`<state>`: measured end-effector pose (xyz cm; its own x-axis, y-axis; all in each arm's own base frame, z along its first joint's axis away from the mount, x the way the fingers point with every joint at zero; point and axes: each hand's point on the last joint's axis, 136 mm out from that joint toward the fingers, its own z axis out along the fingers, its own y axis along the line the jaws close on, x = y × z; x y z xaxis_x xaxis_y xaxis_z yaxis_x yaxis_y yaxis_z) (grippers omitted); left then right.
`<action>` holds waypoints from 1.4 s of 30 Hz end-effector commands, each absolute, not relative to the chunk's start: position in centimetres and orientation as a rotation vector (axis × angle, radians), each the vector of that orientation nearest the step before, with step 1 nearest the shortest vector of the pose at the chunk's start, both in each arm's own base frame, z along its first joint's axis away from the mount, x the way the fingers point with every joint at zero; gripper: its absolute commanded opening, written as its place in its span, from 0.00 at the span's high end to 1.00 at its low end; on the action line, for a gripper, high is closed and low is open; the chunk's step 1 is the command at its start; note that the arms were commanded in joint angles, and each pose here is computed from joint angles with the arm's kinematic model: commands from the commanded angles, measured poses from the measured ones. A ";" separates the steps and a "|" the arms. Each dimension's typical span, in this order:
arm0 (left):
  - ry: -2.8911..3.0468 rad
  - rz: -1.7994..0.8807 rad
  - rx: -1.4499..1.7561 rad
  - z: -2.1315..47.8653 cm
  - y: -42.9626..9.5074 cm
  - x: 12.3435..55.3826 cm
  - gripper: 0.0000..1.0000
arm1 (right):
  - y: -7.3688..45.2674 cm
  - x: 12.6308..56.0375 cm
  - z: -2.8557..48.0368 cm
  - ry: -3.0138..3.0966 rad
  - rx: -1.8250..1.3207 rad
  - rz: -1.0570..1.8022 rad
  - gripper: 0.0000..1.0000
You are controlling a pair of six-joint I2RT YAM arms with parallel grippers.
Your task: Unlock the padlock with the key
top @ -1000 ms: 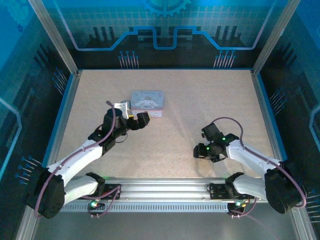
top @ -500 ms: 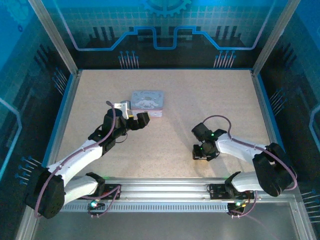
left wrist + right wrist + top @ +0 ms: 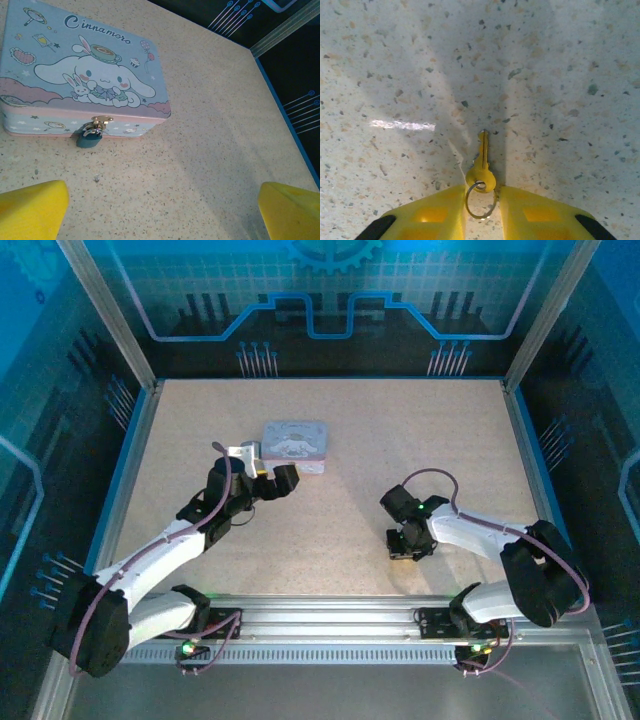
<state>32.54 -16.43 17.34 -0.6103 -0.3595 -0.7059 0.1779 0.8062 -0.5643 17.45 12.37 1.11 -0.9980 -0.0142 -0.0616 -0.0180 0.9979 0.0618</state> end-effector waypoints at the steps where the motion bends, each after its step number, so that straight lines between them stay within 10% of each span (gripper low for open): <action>1: 2.099 -0.755 -0.127 17.3 -16.4 32.2 0.01 | 13.2 18.8 1.7 3.022 -0.072 0.102 0.80; 19: 2.087 -0.782 -0.122 17.9 -16.3 31.3 0.01 | 14.3 20.7 3.3 2.883 -0.131 0.360 0.99; 26: 2.079 -0.776 -0.130 18.2 -16.0 31.1 0.01 | 13.7 21.2 5.2 2.866 -0.264 0.277 0.69; 42: 2.085 -0.768 -0.131 18.0 -15.9 30.9 0.01 | 15.5 21.7 3.4 2.963 -0.564 0.018 0.62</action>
